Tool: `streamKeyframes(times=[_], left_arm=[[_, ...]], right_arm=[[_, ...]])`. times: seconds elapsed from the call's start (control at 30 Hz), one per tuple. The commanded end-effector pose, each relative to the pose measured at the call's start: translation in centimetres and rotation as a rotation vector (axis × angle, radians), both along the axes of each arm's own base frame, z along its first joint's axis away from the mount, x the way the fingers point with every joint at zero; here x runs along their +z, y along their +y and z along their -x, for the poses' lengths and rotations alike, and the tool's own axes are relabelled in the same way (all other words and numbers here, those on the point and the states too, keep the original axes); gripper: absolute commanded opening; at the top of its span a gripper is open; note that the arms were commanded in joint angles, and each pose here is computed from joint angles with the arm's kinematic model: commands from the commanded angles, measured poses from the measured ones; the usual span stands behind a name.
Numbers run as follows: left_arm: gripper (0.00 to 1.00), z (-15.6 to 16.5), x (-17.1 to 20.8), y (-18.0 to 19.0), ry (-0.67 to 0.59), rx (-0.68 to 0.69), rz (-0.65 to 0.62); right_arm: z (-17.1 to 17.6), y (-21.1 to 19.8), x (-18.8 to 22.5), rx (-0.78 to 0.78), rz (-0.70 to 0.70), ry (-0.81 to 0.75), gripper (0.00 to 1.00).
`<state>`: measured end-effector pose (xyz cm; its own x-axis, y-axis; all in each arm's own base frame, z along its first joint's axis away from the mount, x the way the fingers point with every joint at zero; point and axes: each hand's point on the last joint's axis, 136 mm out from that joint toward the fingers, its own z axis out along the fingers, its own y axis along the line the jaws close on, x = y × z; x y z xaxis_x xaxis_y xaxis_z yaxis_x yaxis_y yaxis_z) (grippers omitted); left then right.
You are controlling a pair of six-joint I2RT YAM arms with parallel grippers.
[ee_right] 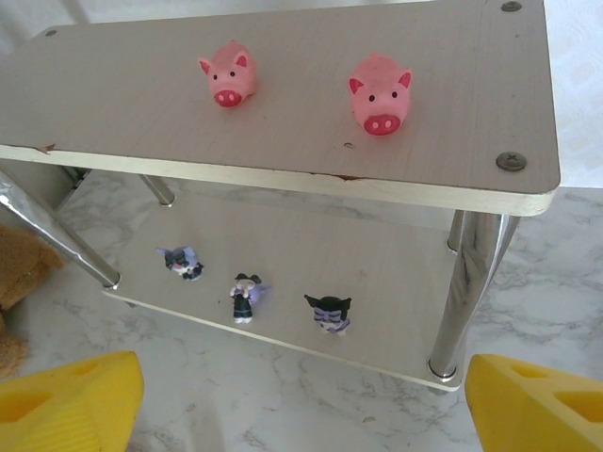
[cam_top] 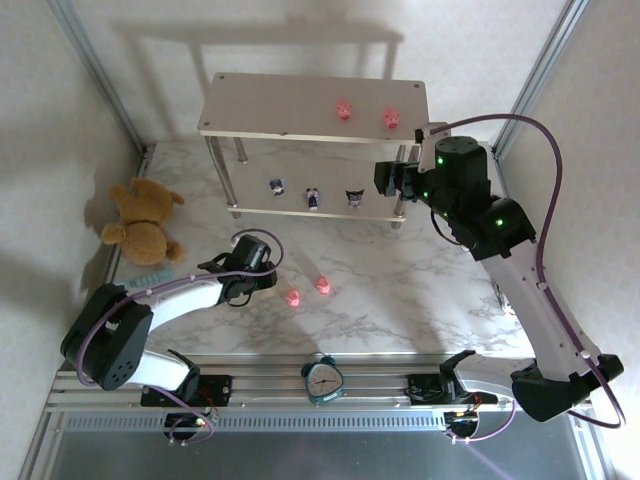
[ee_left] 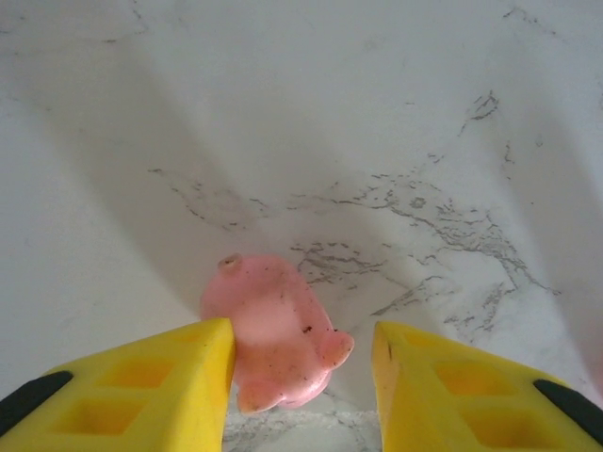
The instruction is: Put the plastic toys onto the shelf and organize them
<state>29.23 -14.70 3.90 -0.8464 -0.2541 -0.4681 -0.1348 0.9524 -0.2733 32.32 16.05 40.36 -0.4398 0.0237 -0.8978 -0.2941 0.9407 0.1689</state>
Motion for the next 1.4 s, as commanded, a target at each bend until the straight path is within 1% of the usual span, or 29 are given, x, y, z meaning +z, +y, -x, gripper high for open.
streamKeyframes(times=[0.0, 0.2, 0.33, 0.57, 0.7, 0.77, 0.93, 1.07, 1.2, 1.37], left_arm=[[0.45, -0.2, -0.5, -0.6, 0.025, -0.032, -0.016], [0.45, -1.3, -0.2, -1.2, 0.026, -0.074, -0.036], [0.41, -1.4, 0.0, -1.4, 0.032, -0.115, -0.059], [0.41, -1.6, 0.3, -1.5, 0.001, -0.242, -0.129], [0.40, -2.3, 0.8, -2.6, -0.022, -0.323, -0.127], [0.40, -2.9, 1.4, -3.0, -0.041, -0.334, -0.125], [0.44, -4.1, 4.9, -3.1, -0.099, -0.273, -0.107], [0.45, -4.0, 6.8, -2.5, -0.105, -0.190, -0.073], [0.45, -2.9, 6.3, -1.6, -0.056, -0.107, -0.058], [0.46, -1.5, 4.1, -1.5, -0.005, -0.044, -0.011]], right_arm=[[-0.1, -0.3, 0.4, 0.000, -0.001, -0.025, 0.90], [0.3, -1.0, 0.8, -0.013, 0.003, -0.042, 0.91], [0.4, -1.2, 0.8, -0.018, 0.002, -0.043, 0.91], [0.2, -0.9, 0.6, -0.006, -0.008, -0.036, 0.92], [0.3, -0.8, 0.7, -0.002, -0.016, -0.037, 0.92], [0.3, -0.8, 0.8, -0.003, -0.015, -0.038, 0.92], [0.6, -1.3, 1.0, -0.015, -0.007, -0.047, 0.92], [0.7, -1.6, 1.0, -0.022, -0.006, -0.055, 0.94], [0.7, -1.6, 0.9, -0.012, -0.006, -0.052, 0.94], [0.7, -1.7, 0.9, -0.008, -0.005, -0.053, 0.95]])
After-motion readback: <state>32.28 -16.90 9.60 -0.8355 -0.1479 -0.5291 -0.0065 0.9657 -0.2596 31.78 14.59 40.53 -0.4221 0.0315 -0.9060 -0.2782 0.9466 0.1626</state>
